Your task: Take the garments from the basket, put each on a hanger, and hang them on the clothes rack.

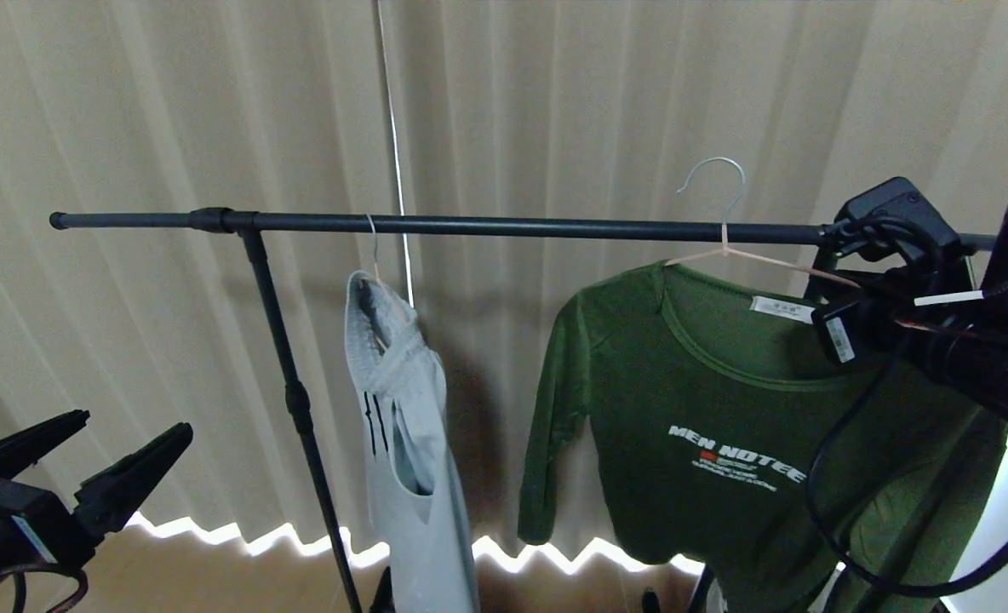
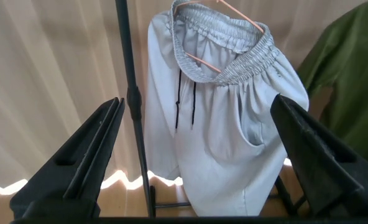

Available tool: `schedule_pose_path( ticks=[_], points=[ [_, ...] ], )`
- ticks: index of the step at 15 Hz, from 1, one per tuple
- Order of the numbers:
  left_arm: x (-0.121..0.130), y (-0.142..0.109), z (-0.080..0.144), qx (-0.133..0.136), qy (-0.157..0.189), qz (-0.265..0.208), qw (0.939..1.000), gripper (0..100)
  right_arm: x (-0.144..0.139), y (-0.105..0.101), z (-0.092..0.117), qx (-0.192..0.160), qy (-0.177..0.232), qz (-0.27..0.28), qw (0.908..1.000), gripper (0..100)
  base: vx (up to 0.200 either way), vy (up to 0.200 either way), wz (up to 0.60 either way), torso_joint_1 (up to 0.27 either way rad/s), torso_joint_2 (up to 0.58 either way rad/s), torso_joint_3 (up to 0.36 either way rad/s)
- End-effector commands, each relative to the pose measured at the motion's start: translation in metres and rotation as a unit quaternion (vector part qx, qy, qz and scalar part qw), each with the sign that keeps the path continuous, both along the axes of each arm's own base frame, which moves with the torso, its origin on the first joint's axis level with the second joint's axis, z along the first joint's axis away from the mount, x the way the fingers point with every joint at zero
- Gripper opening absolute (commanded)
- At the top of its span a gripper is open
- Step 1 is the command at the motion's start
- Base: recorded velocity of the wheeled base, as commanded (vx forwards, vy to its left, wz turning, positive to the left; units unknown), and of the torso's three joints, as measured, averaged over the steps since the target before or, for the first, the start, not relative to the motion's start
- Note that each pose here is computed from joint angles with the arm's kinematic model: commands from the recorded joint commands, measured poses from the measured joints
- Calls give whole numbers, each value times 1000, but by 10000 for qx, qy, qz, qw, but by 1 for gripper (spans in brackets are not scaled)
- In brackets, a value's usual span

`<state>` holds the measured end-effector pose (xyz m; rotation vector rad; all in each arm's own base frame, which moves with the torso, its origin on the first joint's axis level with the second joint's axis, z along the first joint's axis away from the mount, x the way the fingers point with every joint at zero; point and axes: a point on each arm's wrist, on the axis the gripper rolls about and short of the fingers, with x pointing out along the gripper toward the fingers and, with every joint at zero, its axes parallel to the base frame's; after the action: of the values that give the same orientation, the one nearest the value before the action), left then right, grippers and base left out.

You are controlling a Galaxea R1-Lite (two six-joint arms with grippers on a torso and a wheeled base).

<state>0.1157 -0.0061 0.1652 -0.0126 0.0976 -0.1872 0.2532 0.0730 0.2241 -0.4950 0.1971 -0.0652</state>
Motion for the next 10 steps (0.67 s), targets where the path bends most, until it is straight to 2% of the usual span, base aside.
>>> schedule_pose_path(
  ticks=[1,5,10],
  points=[
    [-1,0,1,-4,-41,-5,10000,100,24,6,-14,-54,125,-57,9999,0,0,0,0,0,0,0],
    [-1,0,2,-4,-48,-5,10000,100,44,3,-32,-154,360,-321,9987,0,0,0,0,0,0,0],
    [-1,0,1,-4,-33,-12,10000,100,51,3,-39,-179,469,-346,9981,0,0,0,0,0,0,0]
  ],
)
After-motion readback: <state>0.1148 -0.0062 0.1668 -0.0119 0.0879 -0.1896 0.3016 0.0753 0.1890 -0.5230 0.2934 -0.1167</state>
